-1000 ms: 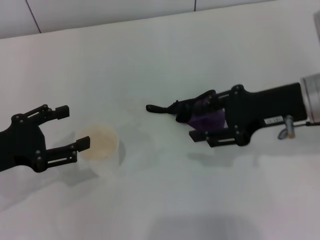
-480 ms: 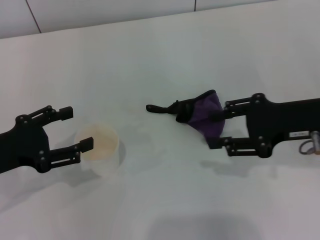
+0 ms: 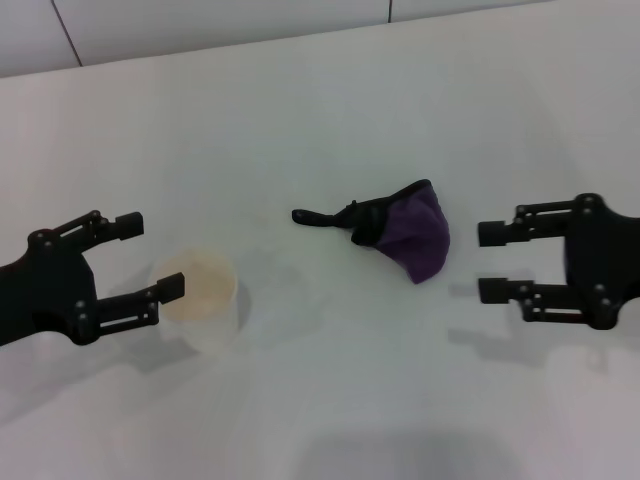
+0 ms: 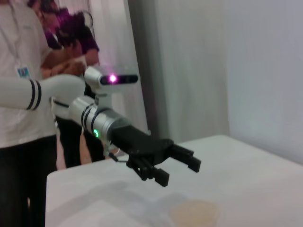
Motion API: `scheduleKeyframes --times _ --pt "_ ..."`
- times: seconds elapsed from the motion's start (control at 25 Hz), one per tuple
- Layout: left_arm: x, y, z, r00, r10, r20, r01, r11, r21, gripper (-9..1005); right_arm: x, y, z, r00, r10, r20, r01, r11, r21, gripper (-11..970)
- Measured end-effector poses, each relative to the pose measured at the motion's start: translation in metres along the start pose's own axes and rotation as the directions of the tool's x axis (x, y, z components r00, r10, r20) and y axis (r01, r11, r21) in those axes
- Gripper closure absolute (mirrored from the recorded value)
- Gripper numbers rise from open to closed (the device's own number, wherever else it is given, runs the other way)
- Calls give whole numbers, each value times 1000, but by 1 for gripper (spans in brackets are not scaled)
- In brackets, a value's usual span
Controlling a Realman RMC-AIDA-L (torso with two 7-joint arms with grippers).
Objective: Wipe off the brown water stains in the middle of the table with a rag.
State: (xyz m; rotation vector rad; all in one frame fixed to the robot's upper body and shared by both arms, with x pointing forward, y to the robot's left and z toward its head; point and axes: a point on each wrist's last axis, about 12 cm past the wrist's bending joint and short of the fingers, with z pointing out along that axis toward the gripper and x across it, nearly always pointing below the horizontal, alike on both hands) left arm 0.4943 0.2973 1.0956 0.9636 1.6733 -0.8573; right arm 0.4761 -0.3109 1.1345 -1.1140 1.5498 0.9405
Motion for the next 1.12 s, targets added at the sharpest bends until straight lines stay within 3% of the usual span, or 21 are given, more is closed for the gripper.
scheduleKeyframes --times 1.12 --pt "11 -11 -6 999 -35 -2 35 999 40 120 26 -11 0 999 38 -33 -35 994 99 426"
